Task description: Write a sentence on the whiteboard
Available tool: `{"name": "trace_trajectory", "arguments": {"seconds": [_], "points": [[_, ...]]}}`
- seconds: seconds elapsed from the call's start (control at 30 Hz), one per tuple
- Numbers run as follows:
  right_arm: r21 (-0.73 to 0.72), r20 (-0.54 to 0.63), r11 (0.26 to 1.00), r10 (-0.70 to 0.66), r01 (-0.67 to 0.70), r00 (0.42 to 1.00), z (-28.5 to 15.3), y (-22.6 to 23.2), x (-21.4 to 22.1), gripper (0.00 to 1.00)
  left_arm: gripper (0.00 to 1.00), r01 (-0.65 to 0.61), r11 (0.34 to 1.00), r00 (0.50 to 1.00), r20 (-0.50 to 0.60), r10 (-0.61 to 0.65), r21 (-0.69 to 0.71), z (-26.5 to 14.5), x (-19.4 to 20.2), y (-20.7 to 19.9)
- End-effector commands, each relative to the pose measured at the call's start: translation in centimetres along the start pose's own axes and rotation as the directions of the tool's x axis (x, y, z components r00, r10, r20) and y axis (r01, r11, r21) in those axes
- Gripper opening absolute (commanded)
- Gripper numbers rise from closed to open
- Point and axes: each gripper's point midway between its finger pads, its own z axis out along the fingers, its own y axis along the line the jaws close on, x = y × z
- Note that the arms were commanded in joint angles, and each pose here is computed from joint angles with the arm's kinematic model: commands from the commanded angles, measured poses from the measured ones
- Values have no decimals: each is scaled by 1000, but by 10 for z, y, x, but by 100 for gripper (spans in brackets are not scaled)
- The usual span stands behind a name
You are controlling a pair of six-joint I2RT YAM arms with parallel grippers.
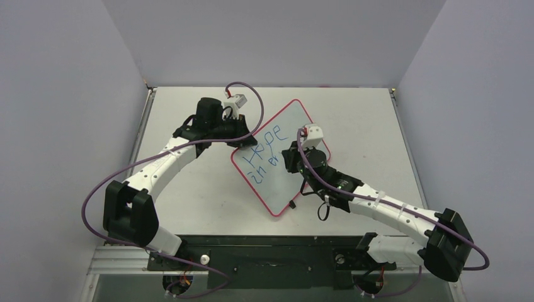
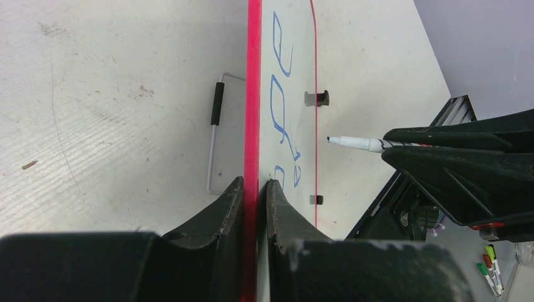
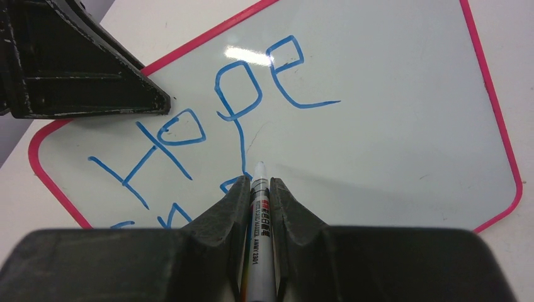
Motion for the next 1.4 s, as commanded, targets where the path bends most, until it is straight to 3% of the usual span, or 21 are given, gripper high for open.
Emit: {"name": "trace_trajectory", "arguments": {"seconds": [0.0, 0.77, 1.0, 1.37], "points": [[20, 33, 1000, 10, -11, 999, -3, -6, -8, 0, 0, -108, 989, 993, 38, 113, -102, -8, -15, 13], [-13, -23, 1000, 12, -12, 1000, 18, 3, 14, 0, 0, -110, 989, 993, 36, 114, -103, -8, -14, 14], [42, -28, 999, 16, -15, 999, 19, -11, 18, 0, 0, -111, 988, 993, 37, 115, -103, -9, -14, 13], [24, -15, 999, 26, -26, 1000, 25, -8, 4, 0, 0, -109, 989, 993, 34, 113, -101, -8, -13, 13]]}}
